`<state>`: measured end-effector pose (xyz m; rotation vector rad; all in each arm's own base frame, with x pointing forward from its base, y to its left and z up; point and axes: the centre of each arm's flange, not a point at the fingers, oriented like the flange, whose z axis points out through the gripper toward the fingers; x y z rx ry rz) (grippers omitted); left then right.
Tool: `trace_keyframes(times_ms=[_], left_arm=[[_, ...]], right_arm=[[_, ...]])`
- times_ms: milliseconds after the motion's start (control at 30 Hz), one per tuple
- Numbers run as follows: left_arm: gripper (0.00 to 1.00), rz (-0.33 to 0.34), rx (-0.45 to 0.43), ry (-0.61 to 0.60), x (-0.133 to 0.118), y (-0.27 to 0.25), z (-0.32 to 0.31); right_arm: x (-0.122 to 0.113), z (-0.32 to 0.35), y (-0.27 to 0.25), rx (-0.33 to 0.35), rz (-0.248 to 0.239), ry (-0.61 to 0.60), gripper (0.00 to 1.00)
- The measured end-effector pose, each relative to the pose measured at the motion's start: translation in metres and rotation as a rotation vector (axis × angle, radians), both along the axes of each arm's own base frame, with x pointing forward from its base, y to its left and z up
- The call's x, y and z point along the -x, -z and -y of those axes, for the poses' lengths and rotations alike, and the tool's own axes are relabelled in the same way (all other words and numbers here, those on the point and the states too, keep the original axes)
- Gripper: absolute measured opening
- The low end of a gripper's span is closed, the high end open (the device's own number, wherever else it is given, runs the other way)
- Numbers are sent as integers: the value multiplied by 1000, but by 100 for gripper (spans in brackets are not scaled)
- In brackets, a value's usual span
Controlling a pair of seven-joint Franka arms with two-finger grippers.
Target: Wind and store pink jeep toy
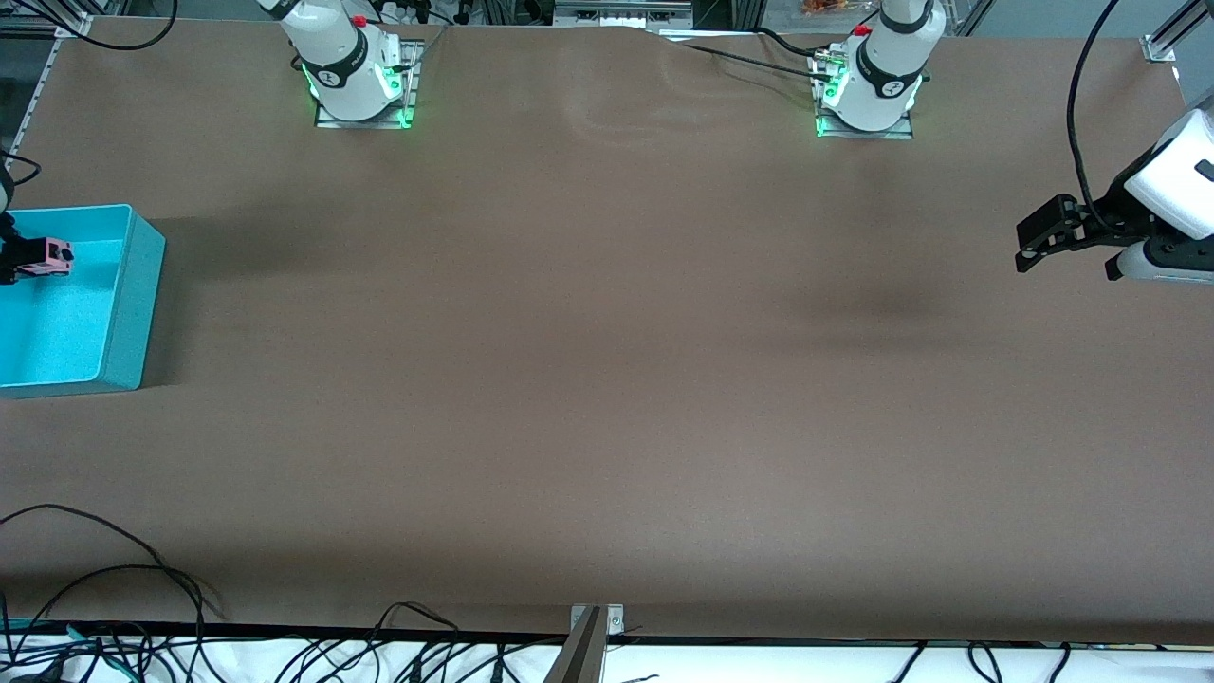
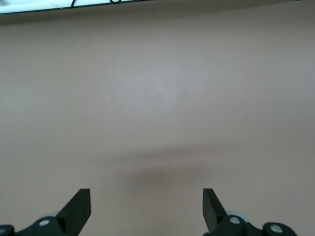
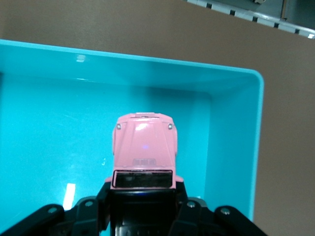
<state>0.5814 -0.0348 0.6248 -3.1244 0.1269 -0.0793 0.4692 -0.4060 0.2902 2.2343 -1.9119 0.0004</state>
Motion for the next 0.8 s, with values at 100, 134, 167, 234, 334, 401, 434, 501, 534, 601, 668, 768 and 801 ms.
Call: trace_keyframes(times_ms=[100, 134, 167, 234, 334, 401, 434, 501, 534, 601, 668, 768, 801], left_arm=[[100, 0, 0, 0, 0, 0, 0], [100, 0, 0, 0, 0, 0, 0], [100, 0, 0, 0, 0, 0, 0], [100, 0, 0, 0, 0, 0, 0], [100, 2, 0, 0, 0, -1, 0], [100, 2, 0, 0, 0, -1, 0], [100, 2, 0, 0, 0, -1, 0], [100, 2, 0, 0, 0, -1, 0], [100, 2, 0, 0, 0, -1, 0], [100, 2, 0, 0, 0, -1, 0], [100, 2, 0, 0, 0, -1, 0], [100, 2, 0, 0, 0, -1, 0], [100, 3, 0, 0, 0, -1, 0]], right_arm=[[1, 1, 17, -7, -12, 8, 51], [1, 1, 23, -9, -18, 8, 51], [1, 0, 29, -12, -24, 9, 51], [2, 0, 42, -20, -38, 11, 51], [6, 2, 58, -29, -56, 18, 51], [9, 5, 67, -31, -63, 24, 51], [11, 6, 70, -32, -64, 26, 51], [12, 6, 77, -35, -68, 27, 51], [12, 5, 80, -37, -69, 27, 51], [11, 4, 86, -39, -69, 24, 51], [10, 2, 89, -39, -69, 21, 51], [9, 1, 89, -37, -66, 20, 55], [8, 1, 88, -37, -64, 20, 59]])
